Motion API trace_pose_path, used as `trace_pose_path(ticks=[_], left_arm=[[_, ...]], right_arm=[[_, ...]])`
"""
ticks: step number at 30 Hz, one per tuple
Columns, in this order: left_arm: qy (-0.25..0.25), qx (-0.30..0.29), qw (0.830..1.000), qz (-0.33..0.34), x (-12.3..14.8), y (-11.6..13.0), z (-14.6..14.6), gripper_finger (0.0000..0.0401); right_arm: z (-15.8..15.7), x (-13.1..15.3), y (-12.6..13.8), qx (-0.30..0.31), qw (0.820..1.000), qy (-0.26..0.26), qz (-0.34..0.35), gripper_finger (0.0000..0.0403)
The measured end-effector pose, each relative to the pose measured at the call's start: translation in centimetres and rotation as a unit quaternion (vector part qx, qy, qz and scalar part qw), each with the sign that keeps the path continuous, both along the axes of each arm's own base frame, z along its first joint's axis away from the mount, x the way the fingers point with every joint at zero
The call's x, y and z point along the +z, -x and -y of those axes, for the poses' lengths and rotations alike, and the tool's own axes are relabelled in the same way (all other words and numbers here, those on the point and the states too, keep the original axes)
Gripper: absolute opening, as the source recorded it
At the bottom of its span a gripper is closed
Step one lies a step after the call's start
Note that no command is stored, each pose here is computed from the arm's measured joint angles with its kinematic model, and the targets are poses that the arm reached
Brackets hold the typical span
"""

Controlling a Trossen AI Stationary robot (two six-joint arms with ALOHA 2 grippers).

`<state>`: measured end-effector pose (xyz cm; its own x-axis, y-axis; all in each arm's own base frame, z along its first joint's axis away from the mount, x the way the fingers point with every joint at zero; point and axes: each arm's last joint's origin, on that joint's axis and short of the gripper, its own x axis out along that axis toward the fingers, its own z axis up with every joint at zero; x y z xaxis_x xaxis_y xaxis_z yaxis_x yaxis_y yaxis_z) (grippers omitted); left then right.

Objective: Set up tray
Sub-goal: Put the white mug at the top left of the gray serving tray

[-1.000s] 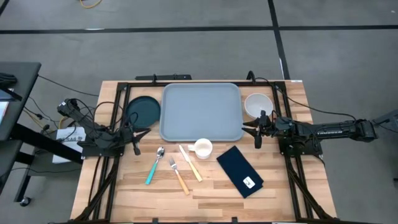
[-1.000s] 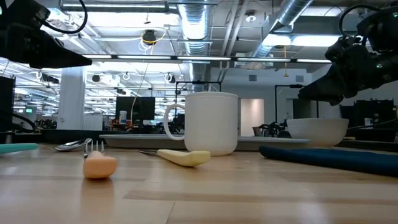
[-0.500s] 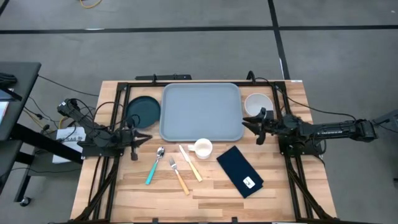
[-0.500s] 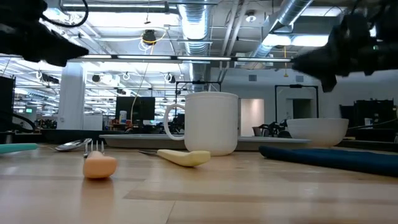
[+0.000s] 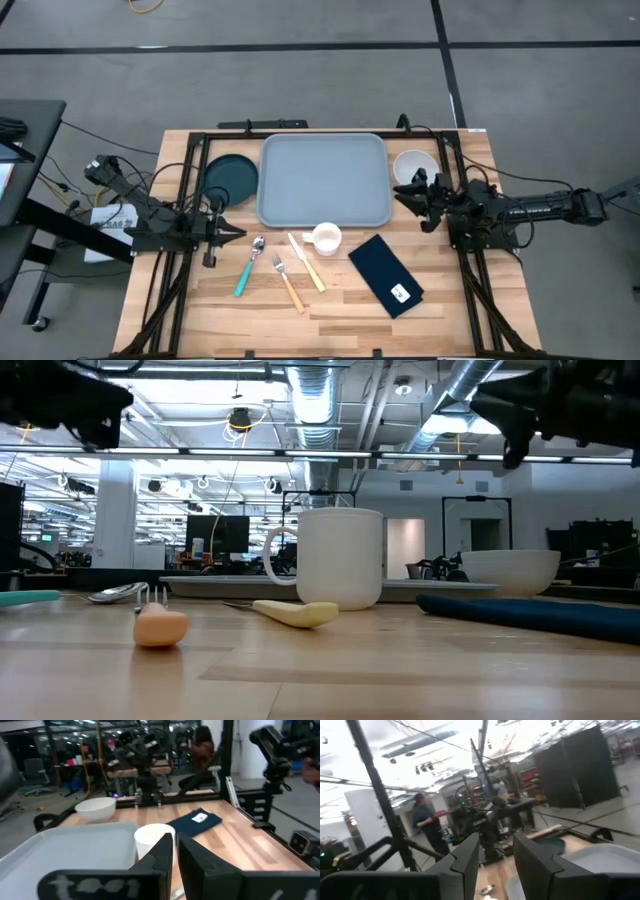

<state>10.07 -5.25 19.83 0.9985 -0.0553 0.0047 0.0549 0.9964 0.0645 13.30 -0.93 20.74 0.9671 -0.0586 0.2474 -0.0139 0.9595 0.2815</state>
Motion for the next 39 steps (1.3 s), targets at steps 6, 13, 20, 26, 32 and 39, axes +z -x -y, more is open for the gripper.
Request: trace_pose_path(ticks=[6,13,20,26,32,39], left_arm=[[-0.066,0.016,0.995,-0.074,2.9,-3.1,1.2,0.0015],[-0.169,0.011,0.968,-0.184,6.2,-8.8,2.6,0.0015],[-0.186,-0.015,0.943,-0.275,8.1,-12.9,1.8,0.0015],[-0.104,-0.085,0.926,-0.353,8.5,-14.6,-0.5,0.0015],[-0.097,-0.056,0.922,-0.371,8.1,-16.3,-2.9,0.0015],[-0.057,-0.041,0.899,-0.431,6.9,-19.2,-5.0,0.0015]], right_arm=[[0.0,1.1,-1.1,0.000,0.999,0.029,-0.027,0.0113],[0.1,0.8,-2.0,0.001,0.996,0.030,-0.080,0.0113],[-1.0,-1.8,-2.3,0.050,0.968,0.124,-0.211,0.0113],[-1.6,-2.7,-2.3,0.073,0.957,0.119,-0.254,0.0113],[-1.5,-2.5,-2.3,0.069,0.960,0.117,-0.245,0.0113],[-1.5,-2.4,-2.3,0.067,0.963,0.110,-0.238,0.0113]])
